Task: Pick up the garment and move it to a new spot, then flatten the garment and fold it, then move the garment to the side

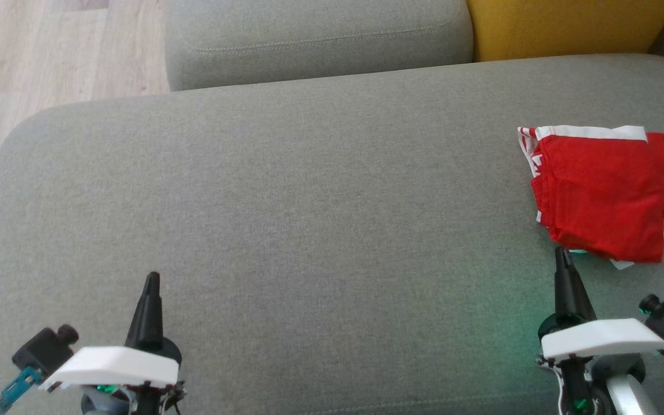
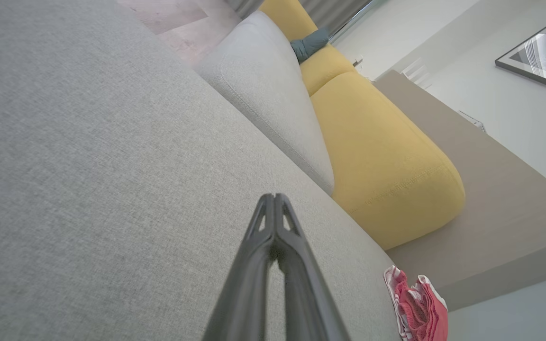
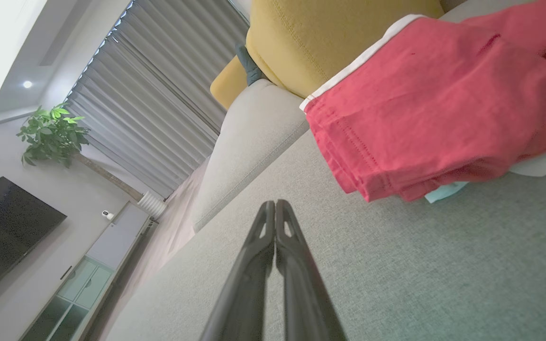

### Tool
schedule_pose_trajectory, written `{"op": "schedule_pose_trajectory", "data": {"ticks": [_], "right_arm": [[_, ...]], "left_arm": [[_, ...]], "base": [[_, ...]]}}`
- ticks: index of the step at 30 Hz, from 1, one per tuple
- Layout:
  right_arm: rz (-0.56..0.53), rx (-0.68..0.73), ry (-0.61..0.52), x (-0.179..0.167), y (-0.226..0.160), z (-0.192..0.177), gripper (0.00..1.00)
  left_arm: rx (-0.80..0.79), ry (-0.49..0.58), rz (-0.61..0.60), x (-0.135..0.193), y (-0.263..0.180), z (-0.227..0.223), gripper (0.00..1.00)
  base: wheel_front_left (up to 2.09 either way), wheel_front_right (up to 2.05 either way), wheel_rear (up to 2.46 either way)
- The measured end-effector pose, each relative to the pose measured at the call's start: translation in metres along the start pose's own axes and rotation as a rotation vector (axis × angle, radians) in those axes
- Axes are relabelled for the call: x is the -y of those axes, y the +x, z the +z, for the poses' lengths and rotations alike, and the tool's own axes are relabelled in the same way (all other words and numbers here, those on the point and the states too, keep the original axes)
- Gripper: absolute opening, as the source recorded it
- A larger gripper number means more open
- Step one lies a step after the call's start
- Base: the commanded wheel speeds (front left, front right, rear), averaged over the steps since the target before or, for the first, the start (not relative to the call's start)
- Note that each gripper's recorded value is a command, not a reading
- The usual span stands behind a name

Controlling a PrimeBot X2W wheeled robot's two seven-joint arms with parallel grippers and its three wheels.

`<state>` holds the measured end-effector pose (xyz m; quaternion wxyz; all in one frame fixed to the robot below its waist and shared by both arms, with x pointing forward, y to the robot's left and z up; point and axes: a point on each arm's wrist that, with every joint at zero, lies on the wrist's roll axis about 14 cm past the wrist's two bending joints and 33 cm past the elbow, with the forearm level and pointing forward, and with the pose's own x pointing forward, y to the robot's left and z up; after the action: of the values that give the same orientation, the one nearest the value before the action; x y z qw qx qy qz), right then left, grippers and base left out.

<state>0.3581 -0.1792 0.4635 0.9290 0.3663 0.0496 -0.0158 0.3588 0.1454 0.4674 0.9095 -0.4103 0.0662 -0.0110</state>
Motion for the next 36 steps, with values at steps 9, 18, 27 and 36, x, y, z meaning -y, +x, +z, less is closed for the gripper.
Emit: {"op": "schedule_pose_trajectory", "data": {"ticks": [9, 18, 27, 36], "right_arm": [[-0.014, 0.003, 0.091, 0.003, 0.001, 0.003, 0.00], [-0.028, 0.002, 0.193, 0.007, 0.002, 0.005, 0.00], [-0.039, 0.006, 0.298, 0.010, 0.003, 0.007, 0.00], [-0.039, 0.010, 0.402, 0.010, 0.005, 0.010, 0.00]], "left_arm": [[-0.006, -0.079, 0.022, -0.006, -0.001, 0.001, 0.00], [0.000, -0.171, 0.022, -0.006, 0.003, 0.006, 0.00], [0.003, -0.262, 0.028, -0.010, 0.005, 0.011, 0.00], [0.005, -0.355, 0.041, -0.015, 0.004, 0.013, 0.00]], "base": [[0.00, 0.00, 0.00], [0.00, 0.00, 0.00], [0.00, 0.00, 0.00], [0.00, 0.00, 0.00]]}}
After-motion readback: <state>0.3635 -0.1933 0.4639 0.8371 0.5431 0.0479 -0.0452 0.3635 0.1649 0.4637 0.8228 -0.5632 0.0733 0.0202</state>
